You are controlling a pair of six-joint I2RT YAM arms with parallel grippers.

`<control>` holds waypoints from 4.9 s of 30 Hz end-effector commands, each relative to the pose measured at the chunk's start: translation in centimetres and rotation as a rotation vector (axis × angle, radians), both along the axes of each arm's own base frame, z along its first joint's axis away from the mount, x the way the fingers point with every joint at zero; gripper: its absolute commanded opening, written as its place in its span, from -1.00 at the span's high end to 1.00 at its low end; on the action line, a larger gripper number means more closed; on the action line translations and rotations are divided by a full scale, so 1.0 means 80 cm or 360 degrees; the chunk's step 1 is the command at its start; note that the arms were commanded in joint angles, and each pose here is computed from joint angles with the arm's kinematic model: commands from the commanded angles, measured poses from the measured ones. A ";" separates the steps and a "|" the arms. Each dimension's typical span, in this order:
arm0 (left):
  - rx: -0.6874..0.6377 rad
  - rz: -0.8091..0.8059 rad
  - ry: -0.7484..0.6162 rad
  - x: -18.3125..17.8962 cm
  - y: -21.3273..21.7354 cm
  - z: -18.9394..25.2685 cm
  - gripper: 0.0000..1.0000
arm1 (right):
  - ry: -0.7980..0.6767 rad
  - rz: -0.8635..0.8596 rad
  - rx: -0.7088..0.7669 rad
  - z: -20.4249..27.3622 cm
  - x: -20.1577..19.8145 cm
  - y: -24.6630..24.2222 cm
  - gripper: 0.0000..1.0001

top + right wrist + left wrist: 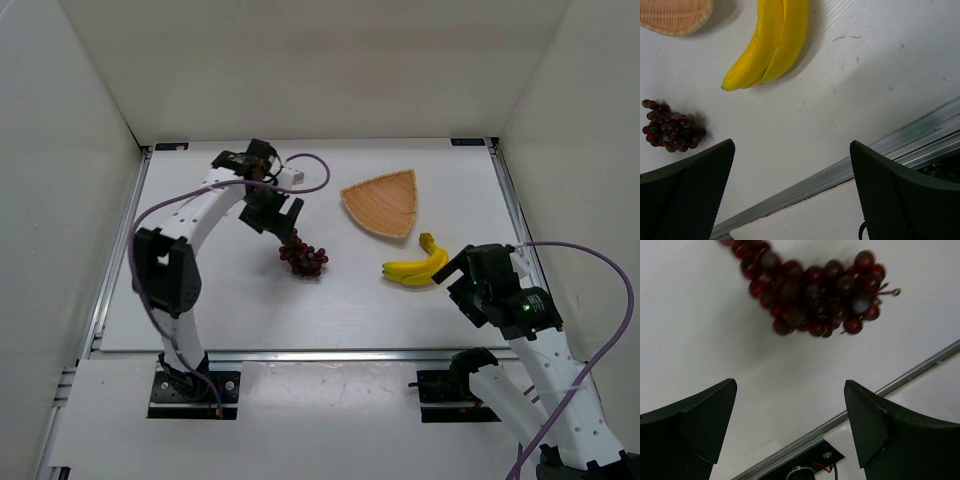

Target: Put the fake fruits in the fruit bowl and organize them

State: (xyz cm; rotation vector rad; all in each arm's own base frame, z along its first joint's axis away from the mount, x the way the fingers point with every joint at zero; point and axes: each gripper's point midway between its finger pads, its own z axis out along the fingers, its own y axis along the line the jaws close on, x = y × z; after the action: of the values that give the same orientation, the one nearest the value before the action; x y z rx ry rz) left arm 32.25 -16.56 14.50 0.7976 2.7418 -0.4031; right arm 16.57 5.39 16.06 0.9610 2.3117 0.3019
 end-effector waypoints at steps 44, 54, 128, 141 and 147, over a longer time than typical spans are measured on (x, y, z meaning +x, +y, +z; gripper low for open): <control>0.0214 -0.0301 -0.1068 0.145 -0.197 0.088 0.79 | -0.0042 -0.0127 -0.0285 0.014 0.028 -0.036 -1.00; -0.0240 -0.0332 -0.1413 0.226 -0.337 0.094 0.79 | -0.0056 -0.0021 -0.0373 0.009 0.063 -0.029 -1.00; 0.0545 0.0778 -0.0912 -0.008 0.269 0.093 -1.00 | 0.0131 0.0951 -0.0805 -0.036 0.399 0.065 -0.24; 0.0534 0.0824 -0.1006 -0.007 0.276 0.138 -1.00 | -0.0303 0.0689 -0.0758 0.139 0.366 0.050 -1.00; 0.0555 0.0969 -0.1047 -0.023 0.302 0.154 -1.00 | -0.0578 0.0288 -0.0623 0.233 0.260 -0.016 -1.00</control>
State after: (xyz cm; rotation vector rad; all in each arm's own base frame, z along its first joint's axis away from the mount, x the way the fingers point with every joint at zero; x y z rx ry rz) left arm 31.38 6.69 24.70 0.1558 2.3203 0.3966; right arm 41.67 7.67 31.00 0.2680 2.1457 0.0572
